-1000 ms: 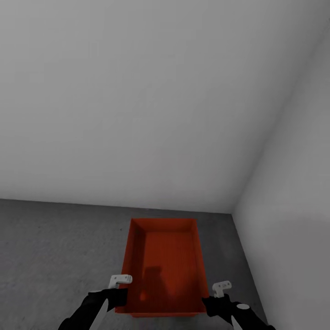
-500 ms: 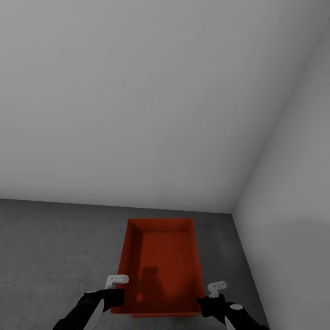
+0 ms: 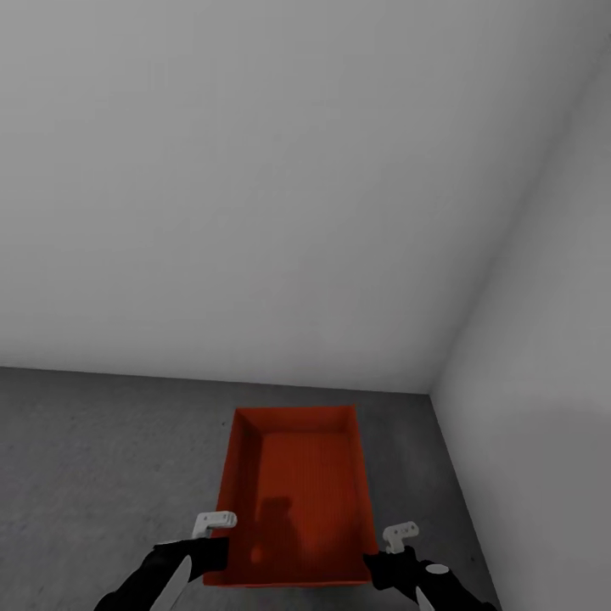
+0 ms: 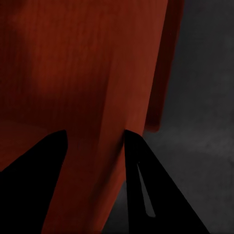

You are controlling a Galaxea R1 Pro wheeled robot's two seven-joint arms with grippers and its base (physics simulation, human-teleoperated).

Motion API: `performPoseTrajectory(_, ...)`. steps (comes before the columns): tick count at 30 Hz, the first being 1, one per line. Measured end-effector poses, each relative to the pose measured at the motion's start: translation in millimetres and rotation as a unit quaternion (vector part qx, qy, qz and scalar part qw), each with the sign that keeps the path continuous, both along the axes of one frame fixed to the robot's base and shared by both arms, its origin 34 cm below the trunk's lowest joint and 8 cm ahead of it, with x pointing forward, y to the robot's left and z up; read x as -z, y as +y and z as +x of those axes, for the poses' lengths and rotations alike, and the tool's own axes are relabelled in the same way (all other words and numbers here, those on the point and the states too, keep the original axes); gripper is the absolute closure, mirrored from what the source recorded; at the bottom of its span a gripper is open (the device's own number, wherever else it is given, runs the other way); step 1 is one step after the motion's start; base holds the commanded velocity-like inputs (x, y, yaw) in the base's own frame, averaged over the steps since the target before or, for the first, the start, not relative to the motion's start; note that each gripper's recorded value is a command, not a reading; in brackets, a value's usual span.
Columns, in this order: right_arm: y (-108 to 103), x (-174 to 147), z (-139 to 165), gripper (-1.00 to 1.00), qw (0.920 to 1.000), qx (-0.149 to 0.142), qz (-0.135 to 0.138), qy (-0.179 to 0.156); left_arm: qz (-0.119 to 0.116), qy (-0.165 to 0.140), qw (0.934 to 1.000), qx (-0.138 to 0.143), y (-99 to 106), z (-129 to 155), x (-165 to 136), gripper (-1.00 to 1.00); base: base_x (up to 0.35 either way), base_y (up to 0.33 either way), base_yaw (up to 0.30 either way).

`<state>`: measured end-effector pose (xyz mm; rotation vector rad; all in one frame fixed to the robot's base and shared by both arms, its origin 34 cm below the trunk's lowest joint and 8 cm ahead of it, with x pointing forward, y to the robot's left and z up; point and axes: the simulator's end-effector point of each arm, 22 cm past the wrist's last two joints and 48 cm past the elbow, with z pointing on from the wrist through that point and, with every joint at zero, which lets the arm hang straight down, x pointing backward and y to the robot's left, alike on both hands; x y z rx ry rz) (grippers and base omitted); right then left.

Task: Move the two storage containers from the living room to the garage. In the garage, place one container on the floor and stack the other container on top of it (either order is fine).

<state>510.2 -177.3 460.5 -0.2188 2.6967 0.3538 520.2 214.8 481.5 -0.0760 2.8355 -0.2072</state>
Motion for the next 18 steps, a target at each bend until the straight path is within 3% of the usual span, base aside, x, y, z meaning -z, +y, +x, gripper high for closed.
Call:
performPoseTrajectory(12,-1.6,2.2,-6.0,1.00,0.9999,-0.005,0.000,0.014,-0.002,0.013,0.9999,-0.005,-2.4,-9.6,3.2,1.00,0.020,0.000,0.000)
performPoseTrajectory(13,-1.8,-3.8,5.8,1.00,0.9998,0.013,0.016,-0.006,0.013,-0.013,0.9996,0.021,1.5,8.2,-2.2,1.00,0.199,0.000,0.000)
performPoseTrajectory(14,-8.9,-4.2,7.4,1.00,0.9998,0.015,0.012,-0.009,0.013,-0.015,0.9996,0.021,-7.4,9.3,-3.1,1.00,0.141,0.000,0.000)
performPoseTrajectory(18,-8.8,-3.9,7.5,1.00,0.9998,0.015,0.012,-0.009,0.012,-0.014,0.9996,0.021,-5.2,8.9,-2.7,1.00,0.070,0.000,0.000)
